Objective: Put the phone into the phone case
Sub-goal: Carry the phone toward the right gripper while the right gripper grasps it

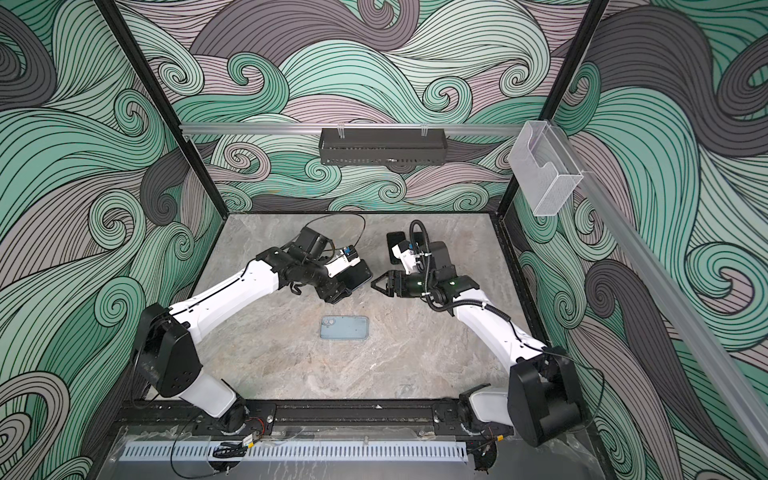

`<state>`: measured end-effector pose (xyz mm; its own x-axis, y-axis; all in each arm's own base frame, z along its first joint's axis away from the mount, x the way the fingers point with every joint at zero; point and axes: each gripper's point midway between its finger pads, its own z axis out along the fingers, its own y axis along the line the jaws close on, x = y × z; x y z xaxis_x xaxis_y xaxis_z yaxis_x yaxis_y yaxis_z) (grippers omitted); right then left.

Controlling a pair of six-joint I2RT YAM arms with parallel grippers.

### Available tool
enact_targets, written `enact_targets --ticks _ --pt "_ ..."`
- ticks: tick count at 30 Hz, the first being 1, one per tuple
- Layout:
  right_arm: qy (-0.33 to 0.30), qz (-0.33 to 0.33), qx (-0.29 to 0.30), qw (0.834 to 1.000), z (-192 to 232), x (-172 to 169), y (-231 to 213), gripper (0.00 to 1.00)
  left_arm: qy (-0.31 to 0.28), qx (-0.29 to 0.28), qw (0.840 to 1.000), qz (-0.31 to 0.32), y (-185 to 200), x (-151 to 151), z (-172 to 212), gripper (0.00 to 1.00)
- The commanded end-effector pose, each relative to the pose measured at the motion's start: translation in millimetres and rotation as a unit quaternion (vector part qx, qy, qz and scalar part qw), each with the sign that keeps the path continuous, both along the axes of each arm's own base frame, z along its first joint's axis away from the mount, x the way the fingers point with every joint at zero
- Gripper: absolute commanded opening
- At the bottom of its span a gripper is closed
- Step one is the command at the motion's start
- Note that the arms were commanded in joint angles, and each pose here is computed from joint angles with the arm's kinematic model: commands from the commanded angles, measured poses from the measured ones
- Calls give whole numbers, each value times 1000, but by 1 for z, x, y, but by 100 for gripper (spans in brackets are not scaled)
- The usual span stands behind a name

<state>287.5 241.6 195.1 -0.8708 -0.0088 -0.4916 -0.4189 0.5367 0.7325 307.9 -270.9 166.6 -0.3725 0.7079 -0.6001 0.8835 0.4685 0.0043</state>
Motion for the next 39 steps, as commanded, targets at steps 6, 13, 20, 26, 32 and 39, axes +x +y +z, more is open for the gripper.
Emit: enact_targets --ticks 6,13,20,26,32,39 --pt "-9 23 51 998 25 2 12 66 -42 -45 998 -28 -25 -12 34 0" --pt "-1 27 57 998 25 2 15 58 -61 -41 996 -43 -32 -20 45 0" --pt "5 32 69 997 26 2 17 46 -74 -36 995 -58 -37 -28 51 0" --pt "7 36 75 997 29 0 18 25 -91 -22 994 -61 -36 -28 54 0" --pt "10 35 73 997 29 -3 16 7 -91 -18 994 -57 -34 -29 52 2" --pt "13 36 77 996 29 -7 15 0 -92 -25 995 -43 -33 -28 50 23"
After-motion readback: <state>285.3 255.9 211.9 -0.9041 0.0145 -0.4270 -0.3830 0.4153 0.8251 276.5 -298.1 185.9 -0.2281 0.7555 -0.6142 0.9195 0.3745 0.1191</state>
